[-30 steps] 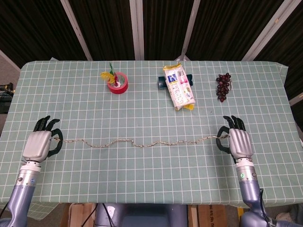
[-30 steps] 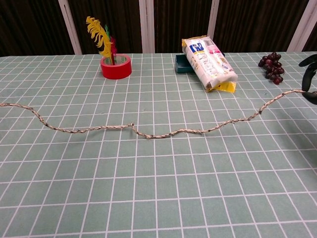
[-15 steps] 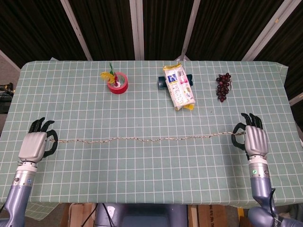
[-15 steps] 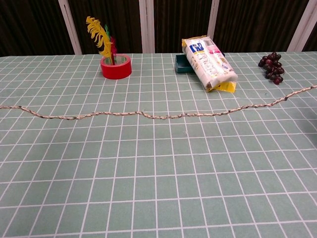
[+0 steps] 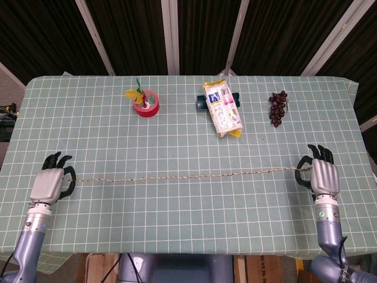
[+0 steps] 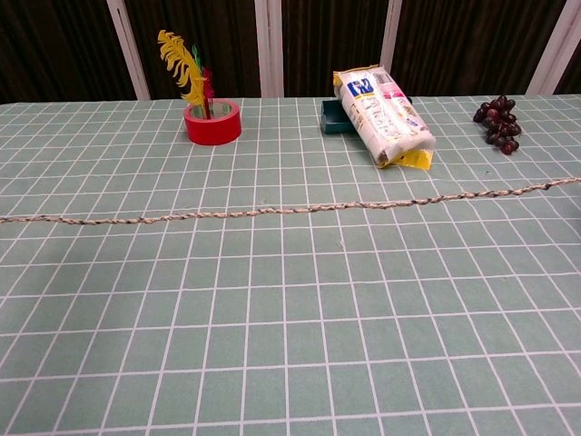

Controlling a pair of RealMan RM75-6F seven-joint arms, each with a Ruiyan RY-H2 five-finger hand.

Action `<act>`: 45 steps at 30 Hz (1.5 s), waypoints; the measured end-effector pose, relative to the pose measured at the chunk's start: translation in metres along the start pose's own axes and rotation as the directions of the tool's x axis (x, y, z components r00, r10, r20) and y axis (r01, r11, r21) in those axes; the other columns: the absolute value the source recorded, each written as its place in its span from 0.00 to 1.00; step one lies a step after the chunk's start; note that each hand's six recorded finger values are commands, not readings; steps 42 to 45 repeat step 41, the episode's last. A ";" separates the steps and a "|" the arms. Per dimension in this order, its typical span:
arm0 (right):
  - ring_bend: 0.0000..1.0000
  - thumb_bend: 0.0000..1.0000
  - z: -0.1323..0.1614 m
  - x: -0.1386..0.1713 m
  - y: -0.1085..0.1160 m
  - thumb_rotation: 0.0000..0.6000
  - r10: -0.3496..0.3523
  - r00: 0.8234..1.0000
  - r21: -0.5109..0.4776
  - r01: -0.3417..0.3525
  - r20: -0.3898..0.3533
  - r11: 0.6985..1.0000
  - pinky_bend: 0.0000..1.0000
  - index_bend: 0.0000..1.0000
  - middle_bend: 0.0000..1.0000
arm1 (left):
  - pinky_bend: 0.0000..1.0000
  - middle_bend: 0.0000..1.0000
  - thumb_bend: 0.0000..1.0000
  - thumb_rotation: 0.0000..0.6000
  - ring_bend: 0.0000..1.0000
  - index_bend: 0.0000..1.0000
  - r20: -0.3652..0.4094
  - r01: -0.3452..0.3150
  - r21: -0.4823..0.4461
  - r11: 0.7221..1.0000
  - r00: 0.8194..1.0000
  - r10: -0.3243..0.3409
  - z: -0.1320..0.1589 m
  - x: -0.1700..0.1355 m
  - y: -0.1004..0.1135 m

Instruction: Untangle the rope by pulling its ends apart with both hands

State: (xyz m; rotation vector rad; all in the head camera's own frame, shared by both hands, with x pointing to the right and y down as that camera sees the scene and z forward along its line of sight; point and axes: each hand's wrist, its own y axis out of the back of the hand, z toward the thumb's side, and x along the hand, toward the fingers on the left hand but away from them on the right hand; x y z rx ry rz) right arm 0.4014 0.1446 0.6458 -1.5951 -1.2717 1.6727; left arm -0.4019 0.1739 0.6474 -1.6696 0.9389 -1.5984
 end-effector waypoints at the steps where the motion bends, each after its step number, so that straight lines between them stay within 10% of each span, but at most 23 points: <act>1: 0.00 0.49 -0.001 0.000 -0.001 1.00 0.002 1.000 0.002 -0.002 0.003 1.000 0.00 0.66 0.16 | 0.00 0.16 0.55 1.00 0.00 0.58 0.002 0.004 0.004 1.000 1.000 -0.004 0.001 0.000 -0.002; 9: 0.00 0.49 -0.011 -0.001 -0.012 1.00 0.024 0.999 0.027 -0.025 0.021 0.999 0.00 0.58 0.16 | 0.00 0.11 0.50 1.00 0.00 0.52 0.028 0.030 0.043 0.999 0.999 -0.031 0.014 0.002 -0.018; 16: 0.00 0.49 -0.016 0.000 -0.016 1.00 0.057 0.998 0.084 -0.059 0.024 0.995 0.00 0.00 0.00 | 0.00 0.00 0.32 1.00 0.00 0.34 0.037 0.033 0.094 0.995 0.999 -0.036 0.017 0.003 -0.020; 29: 0.00 0.50 -0.025 0.018 0.003 1.00 0.055 0.998 0.164 -0.060 0.033 0.985 0.00 0.00 0.00 | 0.00 0.00 0.15 1.00 0.00 0.17 0.000 0.015 0.107 0.994 1.000 -0.015 -0.010 -0.018 0.015; 45: 0.00 0.50 -0.008 0.081 0.034 1.00 -0.021 0.965 0.245 0.087 -0.261 0.966 0.00 0.00 0.00 | 0.00 0.00 0.13 1.00 0.00 0.11 0.119 -0.179 0.017 0.984 0.977 0.176 -0.037 -0.090 0.060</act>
